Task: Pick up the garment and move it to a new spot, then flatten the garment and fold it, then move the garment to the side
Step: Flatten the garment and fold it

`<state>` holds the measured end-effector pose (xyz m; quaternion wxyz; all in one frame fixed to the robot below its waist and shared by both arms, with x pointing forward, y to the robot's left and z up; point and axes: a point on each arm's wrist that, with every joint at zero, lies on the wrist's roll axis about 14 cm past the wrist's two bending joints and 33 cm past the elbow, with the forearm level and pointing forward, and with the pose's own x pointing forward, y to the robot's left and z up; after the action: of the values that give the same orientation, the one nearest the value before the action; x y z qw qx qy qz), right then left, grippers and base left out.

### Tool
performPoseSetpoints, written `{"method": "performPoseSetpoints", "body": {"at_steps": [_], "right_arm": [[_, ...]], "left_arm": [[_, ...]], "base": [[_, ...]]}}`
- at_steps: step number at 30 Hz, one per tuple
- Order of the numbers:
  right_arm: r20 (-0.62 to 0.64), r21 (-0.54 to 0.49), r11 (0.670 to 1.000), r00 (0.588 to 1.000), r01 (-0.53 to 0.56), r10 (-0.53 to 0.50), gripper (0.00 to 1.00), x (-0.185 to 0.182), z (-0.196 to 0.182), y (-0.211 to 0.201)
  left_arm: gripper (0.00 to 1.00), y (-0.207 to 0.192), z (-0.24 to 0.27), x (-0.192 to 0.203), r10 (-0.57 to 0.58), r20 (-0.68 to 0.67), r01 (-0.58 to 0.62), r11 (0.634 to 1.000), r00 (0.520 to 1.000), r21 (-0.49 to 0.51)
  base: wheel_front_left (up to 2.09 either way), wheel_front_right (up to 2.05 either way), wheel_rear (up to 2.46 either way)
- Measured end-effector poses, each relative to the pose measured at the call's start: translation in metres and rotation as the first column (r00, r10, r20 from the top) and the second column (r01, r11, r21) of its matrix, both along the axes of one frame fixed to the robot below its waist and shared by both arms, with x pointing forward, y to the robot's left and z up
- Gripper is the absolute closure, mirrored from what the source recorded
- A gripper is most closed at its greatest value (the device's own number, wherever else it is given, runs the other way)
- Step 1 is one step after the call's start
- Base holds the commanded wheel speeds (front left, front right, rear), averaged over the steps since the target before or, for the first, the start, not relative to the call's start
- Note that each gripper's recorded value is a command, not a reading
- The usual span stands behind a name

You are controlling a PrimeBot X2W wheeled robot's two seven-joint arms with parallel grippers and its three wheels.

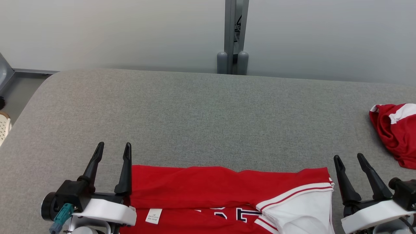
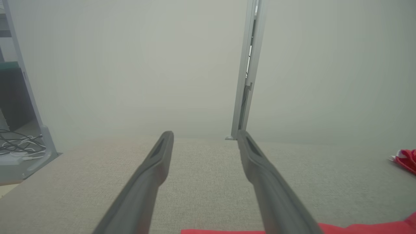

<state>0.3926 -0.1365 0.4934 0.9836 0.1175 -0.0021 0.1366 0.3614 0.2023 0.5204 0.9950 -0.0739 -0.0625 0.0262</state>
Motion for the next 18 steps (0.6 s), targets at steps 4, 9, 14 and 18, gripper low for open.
{"method": "performPoseSetpoints", "body": {"at_steps": [4, 9, 14, 18], "right_arm": [[-0.008, 0.0, 1.0, 1.0, 0.0, 0.0, 0.0, 0.0, -0.002, -0.002], [-0.098, 0.026, 1.0, 0.995, -0.006, 0.009, 0.0, -0.008, -0.027, -0.001], [-0.265, 0.068, 0.997, 0.964, 0.027, -0.008, 0.0, -0.021, -0.065, -0.009], [-0.406, 0.11, 0.993, 0.914, 0.04, 0.008, 0.0, -0.033, -0.094, -0.008]], "left_arm": [[0.0, 0.004, -0.002, -0.001, 0.0, -0.004, 0.0, 1.0, 1.0, 0.017], [0.0, 0.006, -0.003, 0.0, -0.003, -0.007, 0.003, 1.0, 1.0, 0.029], [0.0, 0.008, -0.007, 0.001, -0.001, -0.019, 0.001, 1.0, 1.0, 0.025], [0.0, 0.005, -0.012, 0.002, -0.011, -0.034, 0.012, 1.0, 0.999, 0.025]], "base": [[0.0, 0.0, 0.0], [0.0, 0.0, 0.0], [0.0, 0.0, 0.0], [0.0, 0.0, 0.0]]}}
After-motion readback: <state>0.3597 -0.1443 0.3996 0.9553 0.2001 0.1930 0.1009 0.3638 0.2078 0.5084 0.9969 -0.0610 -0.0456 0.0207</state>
